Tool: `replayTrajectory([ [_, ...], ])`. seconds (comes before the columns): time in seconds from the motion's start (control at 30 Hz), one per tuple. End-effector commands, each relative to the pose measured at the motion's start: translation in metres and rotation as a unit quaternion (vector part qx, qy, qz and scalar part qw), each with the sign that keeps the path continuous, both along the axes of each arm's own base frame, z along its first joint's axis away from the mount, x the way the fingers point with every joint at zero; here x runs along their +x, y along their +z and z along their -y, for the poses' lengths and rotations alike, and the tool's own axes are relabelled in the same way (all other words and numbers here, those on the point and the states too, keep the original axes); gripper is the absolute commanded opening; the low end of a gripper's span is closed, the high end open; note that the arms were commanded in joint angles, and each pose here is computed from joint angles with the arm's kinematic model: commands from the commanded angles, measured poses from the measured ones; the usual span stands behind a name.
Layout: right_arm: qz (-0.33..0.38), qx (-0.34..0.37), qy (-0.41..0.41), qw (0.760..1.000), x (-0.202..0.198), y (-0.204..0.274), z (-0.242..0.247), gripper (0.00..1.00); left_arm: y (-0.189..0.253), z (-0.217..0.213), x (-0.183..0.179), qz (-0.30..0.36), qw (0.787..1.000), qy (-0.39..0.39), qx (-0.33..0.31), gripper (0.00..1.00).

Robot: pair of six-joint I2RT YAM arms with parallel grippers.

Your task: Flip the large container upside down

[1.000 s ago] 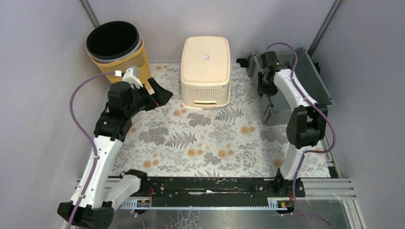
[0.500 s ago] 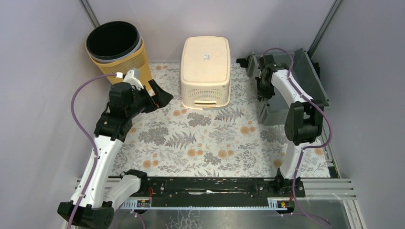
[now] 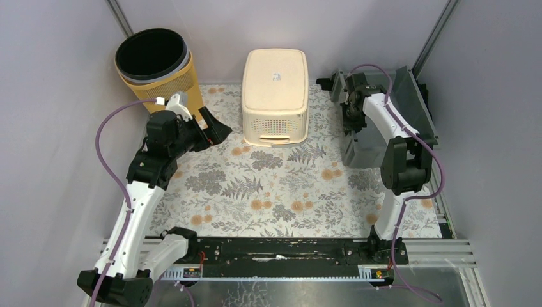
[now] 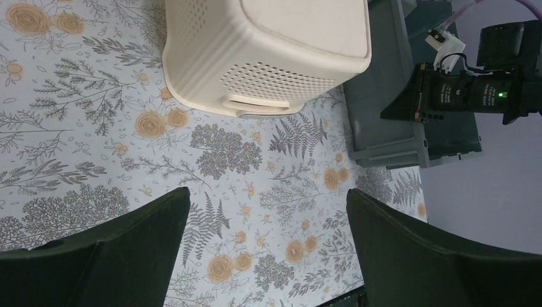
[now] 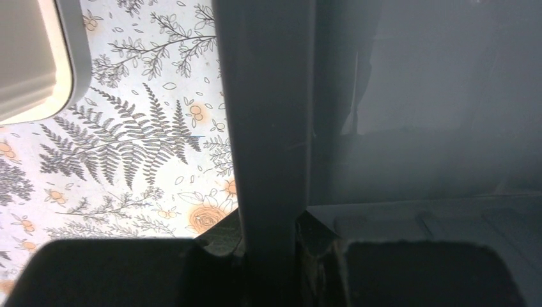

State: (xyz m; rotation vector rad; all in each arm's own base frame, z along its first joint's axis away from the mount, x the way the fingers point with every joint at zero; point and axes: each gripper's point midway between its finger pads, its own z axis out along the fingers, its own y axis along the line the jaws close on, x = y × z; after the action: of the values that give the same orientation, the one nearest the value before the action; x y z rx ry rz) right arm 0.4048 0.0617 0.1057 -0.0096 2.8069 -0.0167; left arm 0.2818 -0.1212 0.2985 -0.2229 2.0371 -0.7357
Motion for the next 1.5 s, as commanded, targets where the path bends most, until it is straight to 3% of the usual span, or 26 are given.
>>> replayTrajectory([
  [0.0, 0.088, 0.066, -0.027, 0.994, 0.009, 0.063, -0.019, 0.0, -0.001, 0.003, 0.0, 0.007, 1.0, -0.009, 0.002, 1.0],
  [0.5, 0.224, 0.187, -0.01, 0.956, 0.004, 0.189, -0.037, 0.0, 0.0, 0.0, -0.001, 0.01, 1.0, -0.005, 0.007, 1.0],
  [1.0, 0.246, 0.307, 0.055, 0.918, -0.017, 0.248, -0.067, 0.0, -0.012, 0.002, 0.003, 0.005, 1.0, -0.002, 0.0, 1.0],
  [1.23, 0.247, 0.4, 0.065, 0.88, -0.023, 0.261, -0.064, 0.0, -0.016, 0.0, 0.002, 0.001, 1.0, 0.003, 0.001, 1.0],
  [1.47, 0.238, 0.511, 0.086, 0.822, -0.018, 0.267, -0.071, 0.0, -0.018, 0.0, 0.001, 0.0, 1.0, 0.003, -0.001, 1.0],
])
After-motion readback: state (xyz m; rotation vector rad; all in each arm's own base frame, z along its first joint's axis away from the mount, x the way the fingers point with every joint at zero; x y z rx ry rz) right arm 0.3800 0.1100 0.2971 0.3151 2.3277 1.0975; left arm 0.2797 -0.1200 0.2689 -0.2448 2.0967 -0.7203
